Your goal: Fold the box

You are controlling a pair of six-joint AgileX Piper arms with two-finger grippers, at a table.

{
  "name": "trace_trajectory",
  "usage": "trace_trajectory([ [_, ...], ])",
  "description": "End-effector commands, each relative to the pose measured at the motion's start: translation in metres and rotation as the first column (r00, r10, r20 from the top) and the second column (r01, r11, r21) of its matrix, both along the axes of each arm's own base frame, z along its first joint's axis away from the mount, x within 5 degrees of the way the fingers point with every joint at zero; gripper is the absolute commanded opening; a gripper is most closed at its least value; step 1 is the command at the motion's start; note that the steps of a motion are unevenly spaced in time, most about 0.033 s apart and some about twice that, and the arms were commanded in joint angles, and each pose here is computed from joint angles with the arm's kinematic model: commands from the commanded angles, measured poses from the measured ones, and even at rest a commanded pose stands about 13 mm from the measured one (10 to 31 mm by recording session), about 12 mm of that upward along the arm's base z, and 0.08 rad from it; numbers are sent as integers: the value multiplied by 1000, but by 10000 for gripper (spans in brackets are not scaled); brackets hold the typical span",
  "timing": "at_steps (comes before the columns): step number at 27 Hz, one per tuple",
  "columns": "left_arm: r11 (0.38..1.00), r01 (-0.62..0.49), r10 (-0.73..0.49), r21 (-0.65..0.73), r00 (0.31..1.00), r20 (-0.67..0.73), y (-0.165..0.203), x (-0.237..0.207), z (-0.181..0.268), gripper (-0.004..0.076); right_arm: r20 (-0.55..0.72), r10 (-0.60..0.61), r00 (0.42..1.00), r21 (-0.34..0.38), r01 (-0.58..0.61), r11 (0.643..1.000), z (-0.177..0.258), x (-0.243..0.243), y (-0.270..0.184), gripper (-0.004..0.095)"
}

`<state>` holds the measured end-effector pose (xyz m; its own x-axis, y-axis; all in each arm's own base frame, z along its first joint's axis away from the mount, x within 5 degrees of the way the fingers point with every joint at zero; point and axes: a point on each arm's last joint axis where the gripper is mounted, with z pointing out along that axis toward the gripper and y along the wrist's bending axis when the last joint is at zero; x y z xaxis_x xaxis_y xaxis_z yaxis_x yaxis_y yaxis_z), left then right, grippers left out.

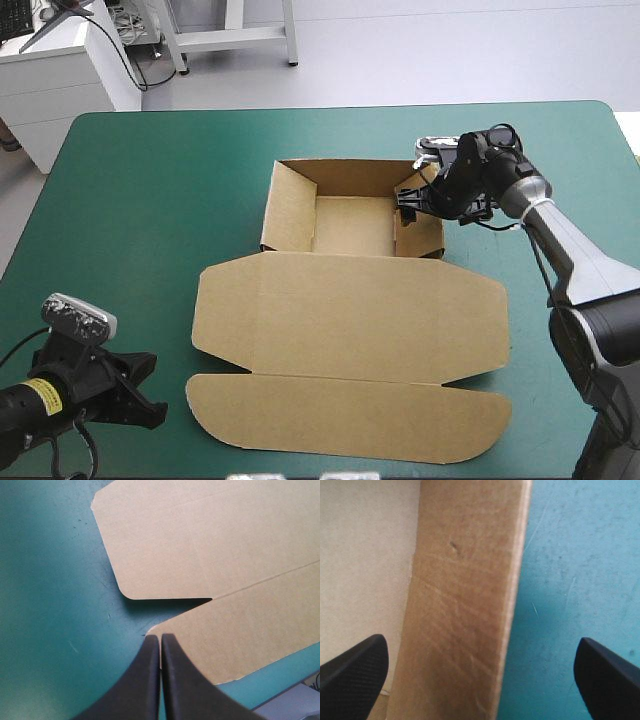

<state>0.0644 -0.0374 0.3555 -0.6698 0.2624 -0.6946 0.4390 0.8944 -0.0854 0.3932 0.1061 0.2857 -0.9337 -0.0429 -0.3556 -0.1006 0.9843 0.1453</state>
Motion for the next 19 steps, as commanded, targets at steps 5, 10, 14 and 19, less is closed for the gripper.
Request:
trace_trajectory([
  [5,999,1,3,-54,997,81,0,-2,-1,-8,77,7,997,49,-11,999,19,1,2,904],
  [10,998,0,4,-55,997,83,0,-1,-3,-8,51,7,999,46,-10,999,19,-1,2,442],
  [14,999,0,4,-53,997,80,0,-2,-3,-8,61,19,998,51,-23,998,31,-1,3,6],
  [19,999,0,4,-53,997,80,0,-2,-3,-8,79,34,996,36,-37,999,54,-2,1,0],
])
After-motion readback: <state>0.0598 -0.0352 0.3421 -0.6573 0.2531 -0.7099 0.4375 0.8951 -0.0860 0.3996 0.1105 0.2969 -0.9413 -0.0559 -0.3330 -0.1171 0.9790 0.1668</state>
